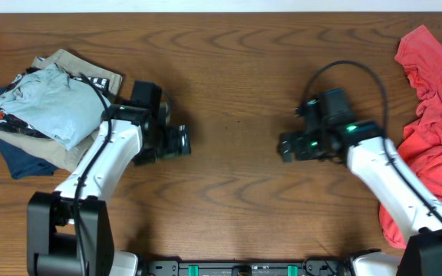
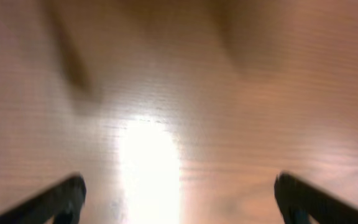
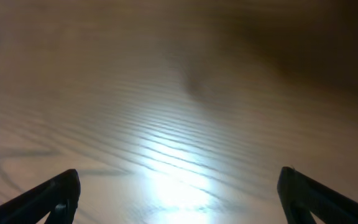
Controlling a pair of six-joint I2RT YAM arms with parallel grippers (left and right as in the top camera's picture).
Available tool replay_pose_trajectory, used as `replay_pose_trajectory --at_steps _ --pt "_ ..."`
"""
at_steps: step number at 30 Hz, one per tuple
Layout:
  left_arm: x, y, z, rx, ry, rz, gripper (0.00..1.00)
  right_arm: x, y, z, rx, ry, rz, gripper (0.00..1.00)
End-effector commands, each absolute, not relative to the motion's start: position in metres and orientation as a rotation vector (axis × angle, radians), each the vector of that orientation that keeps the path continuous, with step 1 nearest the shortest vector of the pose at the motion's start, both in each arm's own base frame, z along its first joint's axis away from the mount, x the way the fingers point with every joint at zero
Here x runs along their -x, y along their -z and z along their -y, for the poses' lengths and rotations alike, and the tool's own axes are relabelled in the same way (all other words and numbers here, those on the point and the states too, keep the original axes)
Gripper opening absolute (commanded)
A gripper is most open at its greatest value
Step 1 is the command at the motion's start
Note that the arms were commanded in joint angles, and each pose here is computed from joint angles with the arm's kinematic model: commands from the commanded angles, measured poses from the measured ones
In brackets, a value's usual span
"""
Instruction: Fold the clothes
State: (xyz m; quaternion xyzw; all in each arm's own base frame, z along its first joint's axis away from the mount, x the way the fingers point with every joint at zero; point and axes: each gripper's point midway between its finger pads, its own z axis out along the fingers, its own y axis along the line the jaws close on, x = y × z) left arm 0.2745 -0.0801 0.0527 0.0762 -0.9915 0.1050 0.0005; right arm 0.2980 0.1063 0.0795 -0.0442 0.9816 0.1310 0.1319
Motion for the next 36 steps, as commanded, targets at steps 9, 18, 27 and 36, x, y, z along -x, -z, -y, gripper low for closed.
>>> replay_pose_trajectory --at_steps 9,18,27,36 --pt "-0.196 -0.065 0.068 -0.212 -0.178 2.854 0.98 -0.25 -0.086 -0.052 -0.173 -0.329 -3.088 0.99" --pt "-0.201 -0.109 0.074 -0.086 -0.073 3.322 0.98 -0.241 -0.113 -0.052 -0.143 -0.323 -2.837 0.99" --pt "-0.195 -0.218 0.083 0.09 -0.51 3.985 0.98 -0.214 -0.171 -0.037 -0.145 -0.27 -2.237 0.99" --pt "-0.17 -0.26 0.066 0.014 -0.848 4.129 0.98 -0.172 -0.184 -0.03 -0.136 -0.289 -2.128 0.99"
